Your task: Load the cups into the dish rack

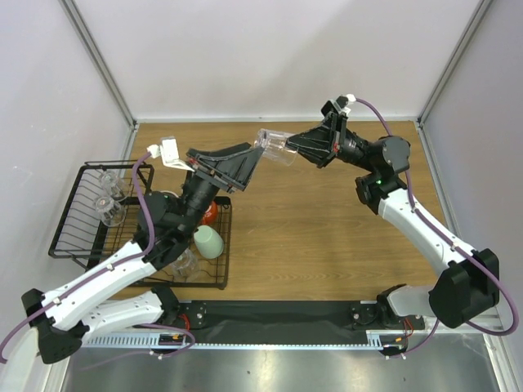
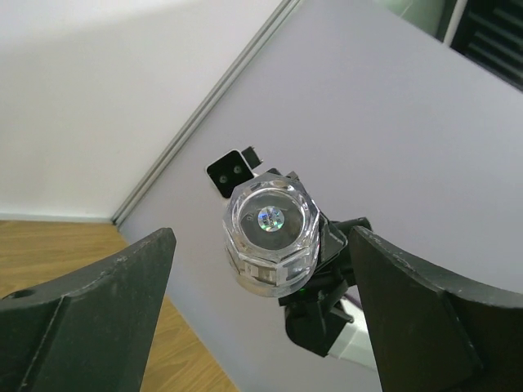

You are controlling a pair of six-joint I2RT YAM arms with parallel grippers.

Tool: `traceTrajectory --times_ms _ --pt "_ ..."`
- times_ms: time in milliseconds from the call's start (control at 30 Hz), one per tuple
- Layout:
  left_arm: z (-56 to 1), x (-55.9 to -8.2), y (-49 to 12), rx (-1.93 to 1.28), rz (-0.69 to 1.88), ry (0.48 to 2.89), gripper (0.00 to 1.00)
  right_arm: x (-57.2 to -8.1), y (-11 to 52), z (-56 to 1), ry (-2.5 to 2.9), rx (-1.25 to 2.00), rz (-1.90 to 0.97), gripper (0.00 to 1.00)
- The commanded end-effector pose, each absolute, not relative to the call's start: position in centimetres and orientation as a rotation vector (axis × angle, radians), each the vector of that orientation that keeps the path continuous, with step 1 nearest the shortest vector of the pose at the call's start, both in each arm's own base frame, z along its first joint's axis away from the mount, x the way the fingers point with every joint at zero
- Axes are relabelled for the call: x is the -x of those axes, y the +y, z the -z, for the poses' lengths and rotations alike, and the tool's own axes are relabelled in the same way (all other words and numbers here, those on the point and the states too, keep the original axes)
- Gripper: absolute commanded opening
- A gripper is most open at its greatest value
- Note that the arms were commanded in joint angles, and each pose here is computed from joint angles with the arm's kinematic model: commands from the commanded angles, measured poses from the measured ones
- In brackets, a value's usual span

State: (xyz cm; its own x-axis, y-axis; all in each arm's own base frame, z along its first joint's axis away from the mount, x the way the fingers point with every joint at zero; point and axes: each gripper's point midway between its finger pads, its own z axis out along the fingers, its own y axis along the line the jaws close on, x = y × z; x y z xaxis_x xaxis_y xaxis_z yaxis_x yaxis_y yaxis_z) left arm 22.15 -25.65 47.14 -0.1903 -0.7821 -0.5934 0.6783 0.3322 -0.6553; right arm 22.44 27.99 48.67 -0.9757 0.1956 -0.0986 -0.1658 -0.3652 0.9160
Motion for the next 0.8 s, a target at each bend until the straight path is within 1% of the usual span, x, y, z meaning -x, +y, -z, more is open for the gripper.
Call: traceTrajectory --times_ms 0,167,433,533,667,700,767 --pt "-49.5 -20.7 -25.2 0.125 1.415 1.068 0.93 -21.0 27.1 -51.0 1.493 0.038 -2.472 0.00" --pt "-49.4 -20.8 -25.5 0.148 1.433 1.061 0.88 -21.3 27.4 -50.1 1.504 0.004 -2.519 0.00" --pt "-50.2 -21.1 -26.6 0.123 1.441 1.070 0.91 -21.2 27.7 -50.2 1.477 0.018 -2.578 0.00" --pt "-50.8 -20.9 -27.3 0.088 1.459 1.056 0.88 -21.2 28.1 -50.1 1.479 0.026 -2.583 0.00" --pt "-50.9 -21.1 -27.2 0.107 1.459 1.042 0.80 -21.3 28.3 -49.7 1.494 0.030 -2.582 0.00" --pt "-50.8 -21.2 -27.1 0.112 1.453 1.043 0.80 -21.3 28.4 -49.6 1.498 0.026 -2.583 0.00" --pt "-50.7 -21.1 -27.0 0.114 1.453 1.038 0.75 -21.3 28.5 -49.5 1.502 0.021 -2.588 0.00"
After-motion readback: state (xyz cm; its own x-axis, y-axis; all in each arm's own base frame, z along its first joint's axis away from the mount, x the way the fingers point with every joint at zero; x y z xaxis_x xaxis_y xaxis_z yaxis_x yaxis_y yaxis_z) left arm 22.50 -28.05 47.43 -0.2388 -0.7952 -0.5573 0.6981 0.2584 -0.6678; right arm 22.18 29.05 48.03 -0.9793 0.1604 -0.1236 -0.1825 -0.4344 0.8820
